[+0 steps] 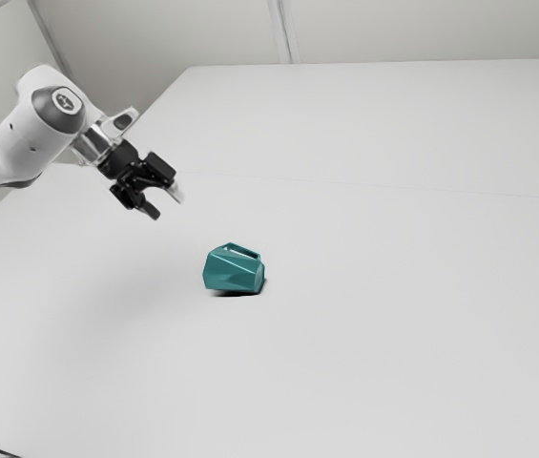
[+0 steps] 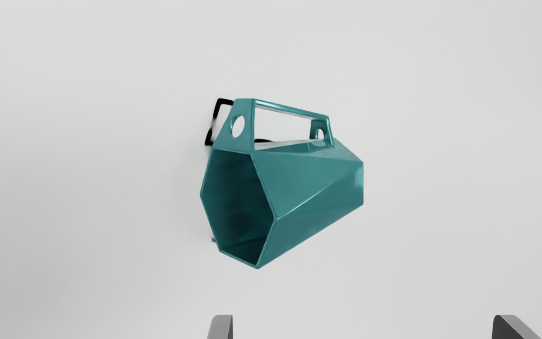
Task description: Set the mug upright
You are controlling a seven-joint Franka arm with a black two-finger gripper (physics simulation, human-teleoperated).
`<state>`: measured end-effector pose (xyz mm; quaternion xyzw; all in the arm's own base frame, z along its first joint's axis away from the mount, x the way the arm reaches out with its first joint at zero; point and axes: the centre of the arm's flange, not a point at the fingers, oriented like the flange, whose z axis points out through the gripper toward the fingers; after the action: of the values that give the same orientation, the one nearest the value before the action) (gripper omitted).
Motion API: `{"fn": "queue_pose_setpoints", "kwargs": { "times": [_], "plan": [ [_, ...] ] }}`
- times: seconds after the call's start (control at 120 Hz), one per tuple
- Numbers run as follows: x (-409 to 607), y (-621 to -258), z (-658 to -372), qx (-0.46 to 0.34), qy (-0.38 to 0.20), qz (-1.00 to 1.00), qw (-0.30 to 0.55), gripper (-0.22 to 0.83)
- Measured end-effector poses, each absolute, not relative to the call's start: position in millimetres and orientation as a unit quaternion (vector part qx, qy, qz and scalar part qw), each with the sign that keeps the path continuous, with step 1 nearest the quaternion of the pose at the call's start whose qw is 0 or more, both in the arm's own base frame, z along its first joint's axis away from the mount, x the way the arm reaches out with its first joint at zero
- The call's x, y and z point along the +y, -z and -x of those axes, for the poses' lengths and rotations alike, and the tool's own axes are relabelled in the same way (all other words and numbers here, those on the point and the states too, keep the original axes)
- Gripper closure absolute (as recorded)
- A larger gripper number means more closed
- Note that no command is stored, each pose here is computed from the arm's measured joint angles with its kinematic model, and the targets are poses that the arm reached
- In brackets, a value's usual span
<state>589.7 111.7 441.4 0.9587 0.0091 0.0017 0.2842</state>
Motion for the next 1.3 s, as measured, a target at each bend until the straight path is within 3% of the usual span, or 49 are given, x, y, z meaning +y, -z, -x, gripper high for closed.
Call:
{"fn": "queue_pose_setpoints", "kwargs": {
  "times": [0.208,0.6,1.033,1.1,1.3],
  "plan": [
    [113.7,-373.1,-591.7,0.005,-0.005,-0.943,0.332,0.00],
    [109.1,-301.5,-594.5,-0.014,-0.037,-0.920,0.390,0.00],
    [81.9,-282.2,-590.9,-0.045,-0.060,-0.890,0.449,0.00],
    [80.5,-281.8,-590.8,-0.049,-0.063,-0.888,0.453,0.09],
    [79.7,-280.5,-589.4,-0.060,-0.069,-0.884,0.459,0.54]
  ]
}}
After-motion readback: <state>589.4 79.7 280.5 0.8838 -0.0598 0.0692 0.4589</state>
